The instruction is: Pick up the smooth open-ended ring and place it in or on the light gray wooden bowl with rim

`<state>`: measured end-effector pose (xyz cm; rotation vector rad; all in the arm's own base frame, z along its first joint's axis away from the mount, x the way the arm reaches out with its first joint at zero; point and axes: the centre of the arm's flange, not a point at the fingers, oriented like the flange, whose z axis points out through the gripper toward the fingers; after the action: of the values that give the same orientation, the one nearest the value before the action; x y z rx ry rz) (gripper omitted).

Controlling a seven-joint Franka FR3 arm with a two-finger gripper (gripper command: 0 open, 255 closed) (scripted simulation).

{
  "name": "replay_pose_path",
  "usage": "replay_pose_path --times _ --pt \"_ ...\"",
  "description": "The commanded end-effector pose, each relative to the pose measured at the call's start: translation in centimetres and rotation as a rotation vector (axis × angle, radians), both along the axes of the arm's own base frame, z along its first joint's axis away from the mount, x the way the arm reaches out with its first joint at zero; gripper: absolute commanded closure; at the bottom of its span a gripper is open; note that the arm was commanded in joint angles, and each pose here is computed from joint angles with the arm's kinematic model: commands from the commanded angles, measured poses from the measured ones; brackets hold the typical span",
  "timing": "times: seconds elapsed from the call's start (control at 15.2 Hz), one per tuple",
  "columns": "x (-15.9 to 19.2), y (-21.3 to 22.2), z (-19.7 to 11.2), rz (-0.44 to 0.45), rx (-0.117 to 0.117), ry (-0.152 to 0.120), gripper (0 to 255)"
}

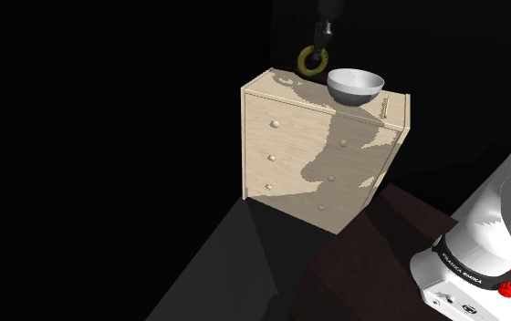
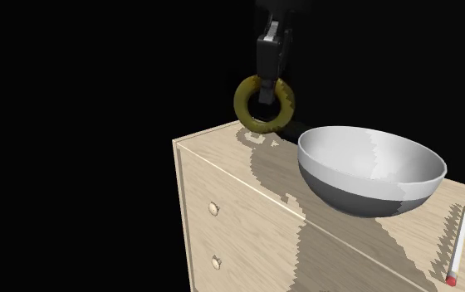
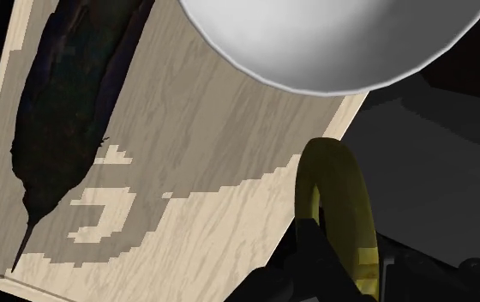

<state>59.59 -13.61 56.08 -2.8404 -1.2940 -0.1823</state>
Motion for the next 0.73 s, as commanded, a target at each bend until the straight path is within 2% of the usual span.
replay_pose_path --times 0.0,0.66 --pt "0.0 0.0 1.2 0.000 0.000 0.000 255" --pt "0.0 0.0 6.4 0.000 0.000 0.000 255"
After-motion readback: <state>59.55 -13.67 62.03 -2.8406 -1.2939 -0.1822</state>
